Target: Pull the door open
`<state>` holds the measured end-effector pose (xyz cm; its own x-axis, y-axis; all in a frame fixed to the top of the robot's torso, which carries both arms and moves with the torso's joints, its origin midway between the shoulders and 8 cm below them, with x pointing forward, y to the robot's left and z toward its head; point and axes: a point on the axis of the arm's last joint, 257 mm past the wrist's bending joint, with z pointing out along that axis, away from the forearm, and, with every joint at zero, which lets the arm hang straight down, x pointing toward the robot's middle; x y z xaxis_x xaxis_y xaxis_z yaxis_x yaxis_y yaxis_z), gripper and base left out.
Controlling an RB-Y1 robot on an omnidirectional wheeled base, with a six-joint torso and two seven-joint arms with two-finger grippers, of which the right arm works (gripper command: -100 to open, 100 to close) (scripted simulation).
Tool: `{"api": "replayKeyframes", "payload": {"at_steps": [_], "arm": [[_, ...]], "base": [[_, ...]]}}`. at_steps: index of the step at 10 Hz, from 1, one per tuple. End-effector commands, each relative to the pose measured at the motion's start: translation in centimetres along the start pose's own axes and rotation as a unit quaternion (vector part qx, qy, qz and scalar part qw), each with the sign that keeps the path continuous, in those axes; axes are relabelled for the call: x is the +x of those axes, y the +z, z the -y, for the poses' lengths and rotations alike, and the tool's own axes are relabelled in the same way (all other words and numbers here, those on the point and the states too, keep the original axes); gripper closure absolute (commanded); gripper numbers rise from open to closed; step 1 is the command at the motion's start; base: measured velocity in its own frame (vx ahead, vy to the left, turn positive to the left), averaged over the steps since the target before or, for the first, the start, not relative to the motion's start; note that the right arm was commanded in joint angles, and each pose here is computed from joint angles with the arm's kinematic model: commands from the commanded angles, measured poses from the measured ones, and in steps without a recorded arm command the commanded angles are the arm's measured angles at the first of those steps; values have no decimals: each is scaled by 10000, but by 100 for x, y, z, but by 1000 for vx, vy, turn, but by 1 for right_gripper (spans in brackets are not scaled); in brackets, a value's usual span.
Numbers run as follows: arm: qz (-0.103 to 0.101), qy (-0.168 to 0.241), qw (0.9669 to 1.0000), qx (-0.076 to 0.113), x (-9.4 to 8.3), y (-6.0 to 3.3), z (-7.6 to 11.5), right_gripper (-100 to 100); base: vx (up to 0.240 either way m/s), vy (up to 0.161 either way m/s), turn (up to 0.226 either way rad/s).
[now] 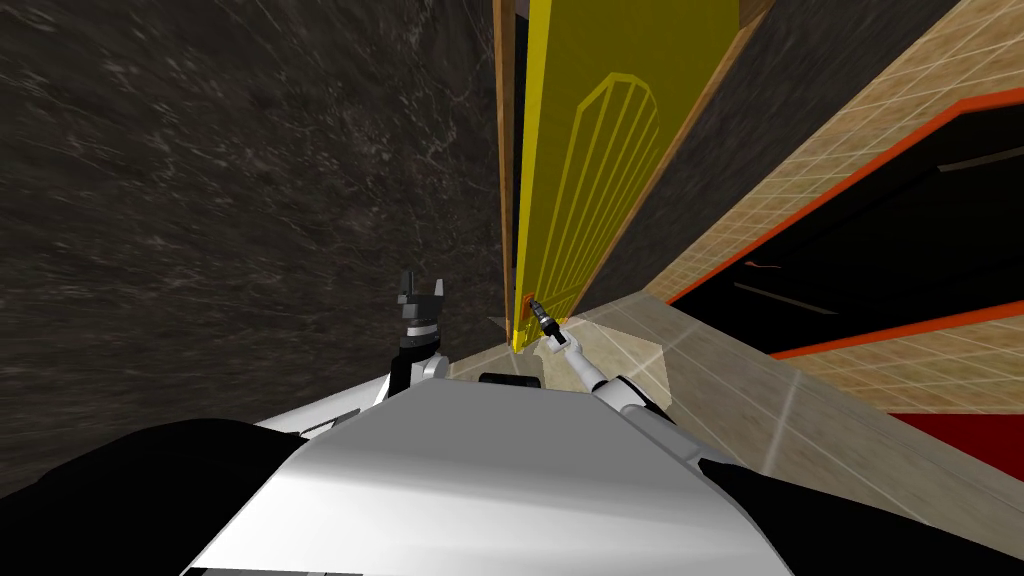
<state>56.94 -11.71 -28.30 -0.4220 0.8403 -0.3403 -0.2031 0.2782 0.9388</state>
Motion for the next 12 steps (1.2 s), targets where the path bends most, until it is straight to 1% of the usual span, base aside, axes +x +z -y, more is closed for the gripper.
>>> {"api": "replayKeyframes", "payload": {"at_steps": [1,2,3,4,5,7,8,9,10,11,12], "arm": [[-53,310,9995,-86,102,28,-87,100],[-42,514,9986,-85,108,34,-92,100],[-43,593,9982,-85,108,34,-92,100],[-34,844,9964,-83,114,40,-96,100],[-34,876,9961,-83,114,40,-96,100],[-15,1350,9908,-80,127,52,-103,100],[-16,1441,9895,-79,127,52,-103,100],[-7,1690,9856,-77,134,58,-106,100],[-8,1721,9850,-77,134,58,-106,100],[1,1998,9798,-74,142,63,-108,100],[10,2209,9753,-71,149,69,-110,100]], "base": [[-13,-16,29],[-34,-33,68],[-22,-30,28],[-21,-29,40],[-20,-26,21],[-26,-42,44],[-29,-33,27],[-30,-25,36],[-25,-22,23],[-22,-21,47],[-26,-33,53]]}}
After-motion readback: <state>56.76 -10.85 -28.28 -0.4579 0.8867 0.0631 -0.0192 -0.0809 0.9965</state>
